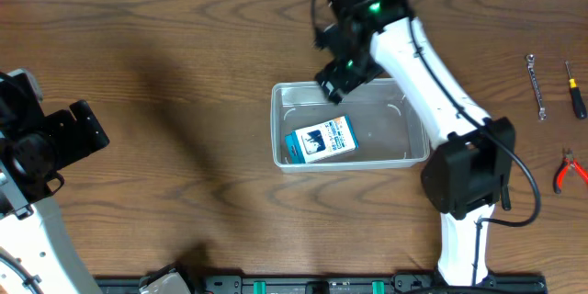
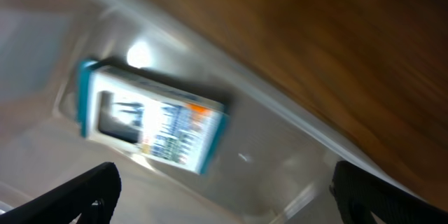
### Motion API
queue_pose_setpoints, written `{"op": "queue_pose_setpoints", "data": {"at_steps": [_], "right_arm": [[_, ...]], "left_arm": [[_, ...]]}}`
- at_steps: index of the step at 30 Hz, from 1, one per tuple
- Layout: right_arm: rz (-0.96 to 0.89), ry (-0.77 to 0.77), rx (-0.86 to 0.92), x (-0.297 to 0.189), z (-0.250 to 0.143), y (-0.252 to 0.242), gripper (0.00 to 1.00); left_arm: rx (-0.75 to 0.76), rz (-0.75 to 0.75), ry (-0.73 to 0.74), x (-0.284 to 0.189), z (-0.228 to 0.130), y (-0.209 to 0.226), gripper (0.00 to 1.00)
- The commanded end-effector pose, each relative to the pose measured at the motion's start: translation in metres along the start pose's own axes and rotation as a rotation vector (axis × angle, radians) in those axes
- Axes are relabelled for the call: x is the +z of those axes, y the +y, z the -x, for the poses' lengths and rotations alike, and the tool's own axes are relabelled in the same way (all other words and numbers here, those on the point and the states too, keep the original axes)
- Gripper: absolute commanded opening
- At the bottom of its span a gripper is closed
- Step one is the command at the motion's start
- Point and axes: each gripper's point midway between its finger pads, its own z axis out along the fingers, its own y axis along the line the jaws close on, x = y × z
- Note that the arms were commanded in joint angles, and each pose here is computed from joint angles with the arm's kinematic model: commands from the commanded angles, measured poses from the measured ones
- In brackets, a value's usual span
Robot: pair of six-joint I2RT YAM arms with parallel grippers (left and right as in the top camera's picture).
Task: Pack container
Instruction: 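Lower the box into the container and open the right gripper, then move the right gripper back to the orange-handled hammer at right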
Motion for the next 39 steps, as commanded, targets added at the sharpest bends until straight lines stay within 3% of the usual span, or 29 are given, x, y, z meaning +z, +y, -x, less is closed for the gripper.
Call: {"op": "queue_pose_setpoints", "data": {"at_steps": [1, 10, 19, 25, 29, 39], "right_arm": [[-0.178, -0.101, 0.24, -0.062, -0.007, -0.055, 0.99], [-0.245, -0.212, 0.44, -0.171, -0.092, -0.111, 0.99], [-0.191, -0.277, 0.497, -0.213, -0.162, -0.117, 0.99], [-0.152, -0.162, 0.54, -0.179, -0.215, -0.102, 0.99], [-0.016, -0.165, 0.551, -0.144, -0.221, -0.08, 0.99], [-0.048, -0.072, 0.567, -0.07, -0.237, -0.094, 0.99]], "left_arm": [[-0.016, -0.004, -0.008, -0.002, 0.003, 0.0, 0.98], [-0.016, -0.004, -0.008, -0.002, 0.003, 0.0, 0.98], [-0.016, -0.004, -0.008, -0.002, 0.003, 0.0, 0.98], [-0.016, -0.004, -0.008, -0.002, 0.003, 0.0, 0.98], [-0.016, -0.004, -0.008, -0.002, 0.003, 0.0, 0.98], [-0.016, -0.004, -0.008, -0.002, 0.003, 0.0, 0.98]]}}
